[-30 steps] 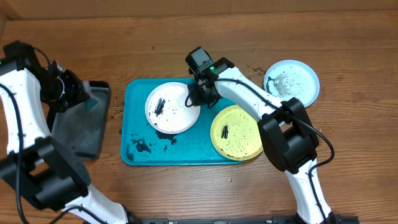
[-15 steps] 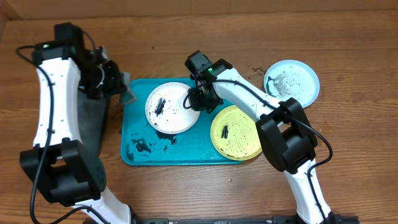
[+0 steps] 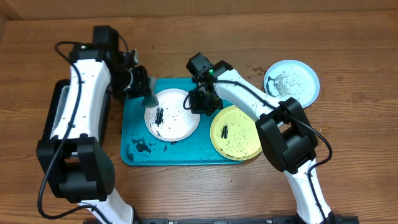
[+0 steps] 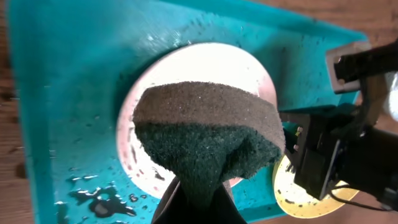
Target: Clean dirty plates on tray and stack at the side
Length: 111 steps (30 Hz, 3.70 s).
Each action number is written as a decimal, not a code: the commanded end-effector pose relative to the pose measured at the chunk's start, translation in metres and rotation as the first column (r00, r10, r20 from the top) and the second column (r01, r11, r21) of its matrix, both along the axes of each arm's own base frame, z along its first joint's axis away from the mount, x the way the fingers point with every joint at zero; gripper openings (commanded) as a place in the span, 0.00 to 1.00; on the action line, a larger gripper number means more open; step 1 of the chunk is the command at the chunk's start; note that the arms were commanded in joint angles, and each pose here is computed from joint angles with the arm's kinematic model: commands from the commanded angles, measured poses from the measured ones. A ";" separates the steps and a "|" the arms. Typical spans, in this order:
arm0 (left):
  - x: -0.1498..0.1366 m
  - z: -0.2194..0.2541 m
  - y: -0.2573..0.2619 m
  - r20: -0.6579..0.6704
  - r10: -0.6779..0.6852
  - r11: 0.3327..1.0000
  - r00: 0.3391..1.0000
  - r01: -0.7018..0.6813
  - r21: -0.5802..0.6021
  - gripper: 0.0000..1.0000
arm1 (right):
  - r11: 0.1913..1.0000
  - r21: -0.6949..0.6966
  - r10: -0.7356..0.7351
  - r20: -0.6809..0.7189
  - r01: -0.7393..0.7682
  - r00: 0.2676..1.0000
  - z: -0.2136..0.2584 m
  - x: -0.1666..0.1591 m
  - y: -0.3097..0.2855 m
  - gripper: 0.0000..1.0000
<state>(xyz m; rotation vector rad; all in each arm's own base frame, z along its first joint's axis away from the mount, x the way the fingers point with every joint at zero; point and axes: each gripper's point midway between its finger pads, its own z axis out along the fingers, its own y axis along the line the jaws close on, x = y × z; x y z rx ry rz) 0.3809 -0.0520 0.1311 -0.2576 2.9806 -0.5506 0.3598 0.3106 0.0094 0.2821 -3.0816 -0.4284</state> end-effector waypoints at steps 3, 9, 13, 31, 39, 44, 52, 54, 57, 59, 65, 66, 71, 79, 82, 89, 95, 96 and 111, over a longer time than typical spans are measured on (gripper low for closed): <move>-0.014 -0.024 -0.020 -0.050 -0.071 0.997 0.996 0.071 0.004 0.04 | 0.994 -0.044 0.099 -0.018 -0.100 0.995 -0.011 -0.011 -0.012 0.04; -0.028 -0.047 -0.025 -0.104 -0.051 0.999 0.993 0.051 -0.008 0.04 | 0.996 -0.012 0.085 -0.024 -0.085 0.996 -0.009 -0.009 -0.008 0.04; -0.032 -0.056 -0.038 -0.101 -0.066 0.996 0.993 0.060 -0.067 0.04 | 0.999 -0.003 0.053 -0.023 -0.053 0.998 -0.009 -0.007 -0.006 0.04; -0.039 -0.126 -0.039 -0.204 0.109 0.987 0.973 -0.080 0.142 0.04 | 0.999 -0.008 0.053 -0.030 -0.054 0.998 -0.009 -0.009 -0.007 0.04; -0.054 -0.140 0.033 -0.207 0.204 0.846 0.957 -0.066 0.528 0.04 | 0.998 -0.014 0.053 -0.038 -0.054 0.998 -0.009 -0.010 -0.009 0.04; -0.056 -0.124 0.069 -0.182 0.219 0.723 0.959 -0.034 0.690 0.04 | 0.998 -0.017 0.053 -0.042 -0.054 0.998 -0.009 -0.011 -0.009 0.04; -0.021 -0.088 0.028 -0.168 0.163 0.858 0.972 -0.056 0.511 0.04 | 0.998 -0.016 0.053 -0.041 -0.054 0.998 -0.009 -0.011 -0.009 0.04; -0.010 -0.084 -0.008 -0.170 0.073 0.948 0.983 -0.016 0.318 0.04 | 0.998 -0.016 0.053 -0.041 -0.054 0.998 -0.009 -0.011 -0.009 0.04; 0.000 -0.079 -0.055 -0.149 0.005 0.999 0.989 0.003 0.053 0.04 | 0.998 -0.016 0.053 -0.041 -0.054 0.998 -0.009 -0.011 -0.009 0.04; 0.002 -0.081 -0.060 -0.147 0.013 0.999 0.989 -0.008 0.039 0.04 | 0.998 -0.015 0.053 -0.041 -0.054 0.998 -0.009 -0.011 -0.009 0.04; -0.008 -0.104 -0.061 -0.183 0.033 0.998 0.983 -0.023 0.059 0.04 | 0.998 -0.014 0.053 -0.039 -0.053 0.998 -0.009 -0.011 -0.009 0.04; -0.011 -0.110 -0.059 -0.193 0.037 0.997 0.981 -0.023 0.074 0.04 | 0.998 -0.014 0.053 -0.039 -0.053 0.998 -0.009 -0.011 -0.009 0.04; -0.024 -0.137 -0.035 -0.240 0.062 0.978 0.969 -0.012 0.207 0.04 | 0.998 -0.015 0.053 -0.040 -0.053 0.998 -0.009 -0.011 -0.009 0.04; -0.044 -0.139 0.040 -0.274 0.164 0.817 0.948 0.025 0.576 0.04 | 0.998 -0.021 0.053 -0.049 -0.054 0.997 -0.010 -0.013 -0.010 0.04; -0.045 -0.113 0.071 -0.244 0.251 0.711 0.937 -0.007 0.704 0.04 | 0.998 -0.021 0.052 -0.049 -0.054 0.997 -0.010 -0.013 -0.010 0.04; -0.021 -0.064 0.086 -0.170 0.303 0.680 0.938 -0.088 0.727 0.04 | 0.999 -0.021 0.040 -0.044 -0.041 0.998 -0.009 -0.011 -0.010 0.04; 0.010 -0.019 0.068 -0.085 0.336 0.796 0.938 -0.234 0.559 0.04 | 0.999 0.006 0.044 -0.001 -0.044 0.999 0.011 0.001 -0.001 0.04; 0.013 -0.013 0.067 -0.073 0.341 0.814 0.937 -0.255 0.522 0.05 | 0.999 0.013 0.051 0.013 -0.051 0.999 0.019 0.004 0.001 0.04; -0.011 0.003 0.187 -0.089 0.560 0.794 0.824 -0.503 0.341 0.04 | 0.832 -0.549 0.276 0.532 0.077 0.801 0.180 0.039 -0.037 0.04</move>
